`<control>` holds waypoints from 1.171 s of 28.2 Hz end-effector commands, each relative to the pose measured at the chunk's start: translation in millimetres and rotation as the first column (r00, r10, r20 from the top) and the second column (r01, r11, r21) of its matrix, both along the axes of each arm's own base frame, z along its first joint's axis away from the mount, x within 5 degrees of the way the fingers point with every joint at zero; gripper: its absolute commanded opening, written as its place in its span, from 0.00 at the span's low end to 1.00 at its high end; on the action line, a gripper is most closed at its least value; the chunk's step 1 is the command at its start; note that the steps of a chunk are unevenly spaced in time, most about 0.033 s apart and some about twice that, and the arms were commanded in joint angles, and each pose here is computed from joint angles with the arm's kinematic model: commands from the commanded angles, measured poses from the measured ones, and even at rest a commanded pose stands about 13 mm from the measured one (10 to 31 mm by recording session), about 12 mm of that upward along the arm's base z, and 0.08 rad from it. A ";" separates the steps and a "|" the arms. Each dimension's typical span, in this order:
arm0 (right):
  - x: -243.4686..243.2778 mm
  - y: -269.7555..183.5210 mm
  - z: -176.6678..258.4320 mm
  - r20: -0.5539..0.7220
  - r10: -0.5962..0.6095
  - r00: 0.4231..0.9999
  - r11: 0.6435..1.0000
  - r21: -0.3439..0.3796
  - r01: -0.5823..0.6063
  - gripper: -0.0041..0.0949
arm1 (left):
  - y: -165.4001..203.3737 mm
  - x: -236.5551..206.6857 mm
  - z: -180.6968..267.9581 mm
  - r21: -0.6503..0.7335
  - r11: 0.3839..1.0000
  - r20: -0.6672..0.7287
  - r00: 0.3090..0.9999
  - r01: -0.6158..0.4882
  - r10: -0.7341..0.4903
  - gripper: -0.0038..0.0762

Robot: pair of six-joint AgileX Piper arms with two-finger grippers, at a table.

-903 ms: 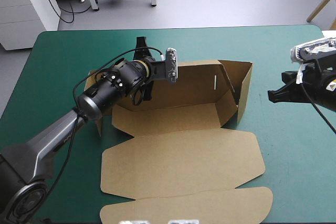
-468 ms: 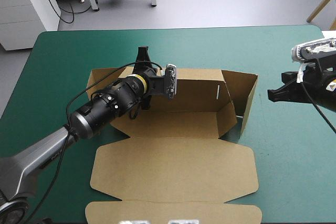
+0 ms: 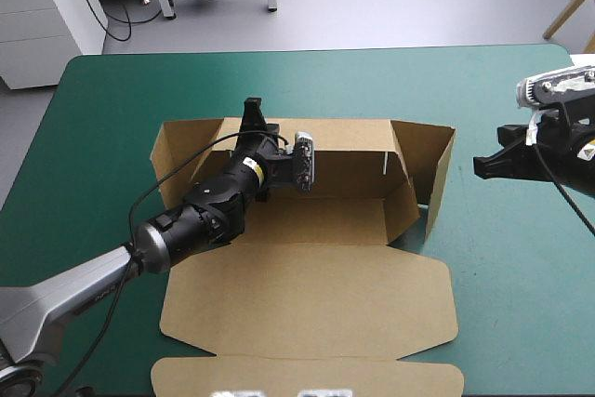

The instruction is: Fold the box

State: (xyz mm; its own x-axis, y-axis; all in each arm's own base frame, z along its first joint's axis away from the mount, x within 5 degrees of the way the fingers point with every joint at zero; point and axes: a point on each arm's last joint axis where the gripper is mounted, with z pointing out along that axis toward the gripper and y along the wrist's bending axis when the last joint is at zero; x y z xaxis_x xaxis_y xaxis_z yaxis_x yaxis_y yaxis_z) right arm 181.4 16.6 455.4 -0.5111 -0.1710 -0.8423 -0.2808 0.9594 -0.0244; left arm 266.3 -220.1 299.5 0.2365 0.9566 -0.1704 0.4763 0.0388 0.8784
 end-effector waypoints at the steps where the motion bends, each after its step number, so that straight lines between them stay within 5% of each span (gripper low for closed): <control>1: -3.5 -0.5 17.2 0.111 -0.012 0.994 1.000 0.016 0.010 0.05 | -4.3 -12.6 -7.5 -0.066 0.994 -0.038 0.996 0.083 -0.085 0.04; 8: -2.8 -0.6 25.5 0.134 -0.016 0.991 1.000 0.022 0.014 0.21 | -3.6 -14.7 -14.2 -0.033 0.993 -0.037 0.993 0.110 -0.111 0.04; 17: 26.8 0.5 49.7 0.152 -0.017 0.988 0.998 0.069 0.006 0.73 | -0.9 -13.5 -13.8 -0.061 0.997 -0.049 0.997 0.051 -0.054 0.04; 26: 99.3 2.6 41.7 0.045 0.026 0.999 0.993 0.114 -0.031 0.74 | -9.5 -21.5 -7.0 -0.029 0.999 -0.023 0.999 0.035 -0.035 0.04; 33: 169.9 4.0 -10.1 -0.103 0.043 0.994 0.983 0.182 -0.024 0.74 | -10.1 -22.0 -7.0 -0.030 0.999 -0.023 0.999 0.038 -0.039 0.04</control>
State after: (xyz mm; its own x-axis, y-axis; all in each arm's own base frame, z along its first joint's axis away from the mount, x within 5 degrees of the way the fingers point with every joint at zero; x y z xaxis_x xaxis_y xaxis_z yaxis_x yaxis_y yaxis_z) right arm 345.3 20.8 433.9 -0.6580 -0.0853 -0.7481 -0.3087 0.9368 0.1647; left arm 252.2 -221.6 293.8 0.2443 0.9627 -0.1165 0.4480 -0.0055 0.8940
